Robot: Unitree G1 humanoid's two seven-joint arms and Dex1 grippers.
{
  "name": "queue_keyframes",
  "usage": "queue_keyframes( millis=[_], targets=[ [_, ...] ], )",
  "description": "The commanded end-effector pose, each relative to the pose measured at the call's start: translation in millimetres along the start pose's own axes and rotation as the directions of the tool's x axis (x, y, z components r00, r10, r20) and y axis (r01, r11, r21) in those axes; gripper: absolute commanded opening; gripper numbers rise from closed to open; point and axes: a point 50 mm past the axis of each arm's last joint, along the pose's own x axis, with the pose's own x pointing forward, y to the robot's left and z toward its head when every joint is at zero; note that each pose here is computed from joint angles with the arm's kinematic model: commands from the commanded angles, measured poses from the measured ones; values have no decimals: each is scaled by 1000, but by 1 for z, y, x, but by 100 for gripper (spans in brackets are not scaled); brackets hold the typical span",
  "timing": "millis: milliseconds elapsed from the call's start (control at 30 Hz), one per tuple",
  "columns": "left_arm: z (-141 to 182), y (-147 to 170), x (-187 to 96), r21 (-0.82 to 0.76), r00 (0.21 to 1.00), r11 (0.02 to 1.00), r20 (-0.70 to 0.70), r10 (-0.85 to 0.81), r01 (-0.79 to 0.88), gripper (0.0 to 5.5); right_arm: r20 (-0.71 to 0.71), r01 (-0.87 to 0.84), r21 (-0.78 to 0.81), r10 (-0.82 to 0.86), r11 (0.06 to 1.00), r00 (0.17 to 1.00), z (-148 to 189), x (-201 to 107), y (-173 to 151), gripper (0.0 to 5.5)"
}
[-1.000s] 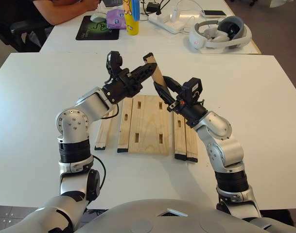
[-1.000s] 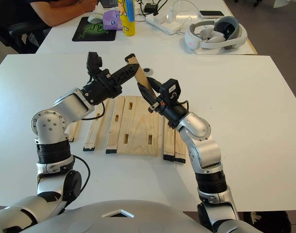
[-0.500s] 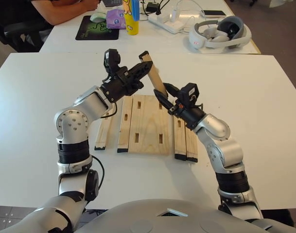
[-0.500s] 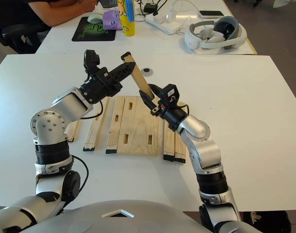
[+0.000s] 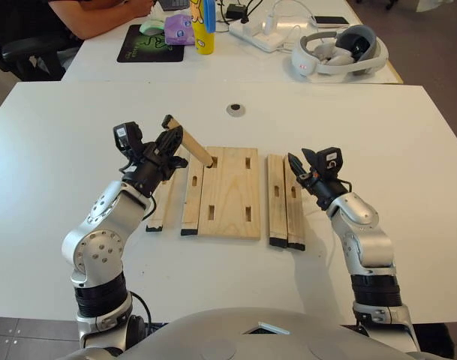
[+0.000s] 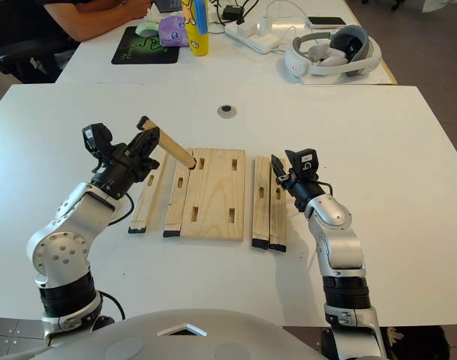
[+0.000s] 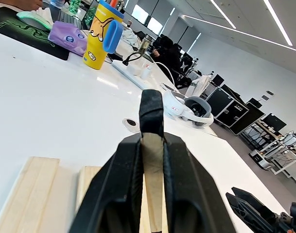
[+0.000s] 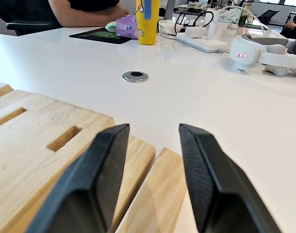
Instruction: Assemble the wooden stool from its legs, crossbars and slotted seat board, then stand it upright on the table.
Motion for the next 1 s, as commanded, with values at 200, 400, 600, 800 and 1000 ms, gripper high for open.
queue_keyframes(
  millis=[200, 400, 600, 800, 1000],
  targets=[
    [-2, 18, -4, 100, 996, 993, -48, 74, -68, 41, -3, 22, 26, -22, 999, 1000, -5, -1, 8, 187],
    [-10, 21, -5, 124, 993, 990, -89, 79, -67, 41, 6, 17, 31, -17, 999, 1000, -3, 1, 11, 187],
    [-15, 25, -8, 127, 990, 987, -86, 110, -99, 41, 13, -6, 28, 6, 1000, 1000, 1, 4, 13, 187],
    [-18, 27, -8, 123, 989, 985, -67, 132, -123, 41, 14, -34, 19, 33, 999, 999, 4, 7, 14, 187],
    [-22, 19, -6, 71, 991, 990, -54, 124, -121, 41, 9, -62, 16, 62, 998, 998, 5, 11, 18, 187]
  ],
)
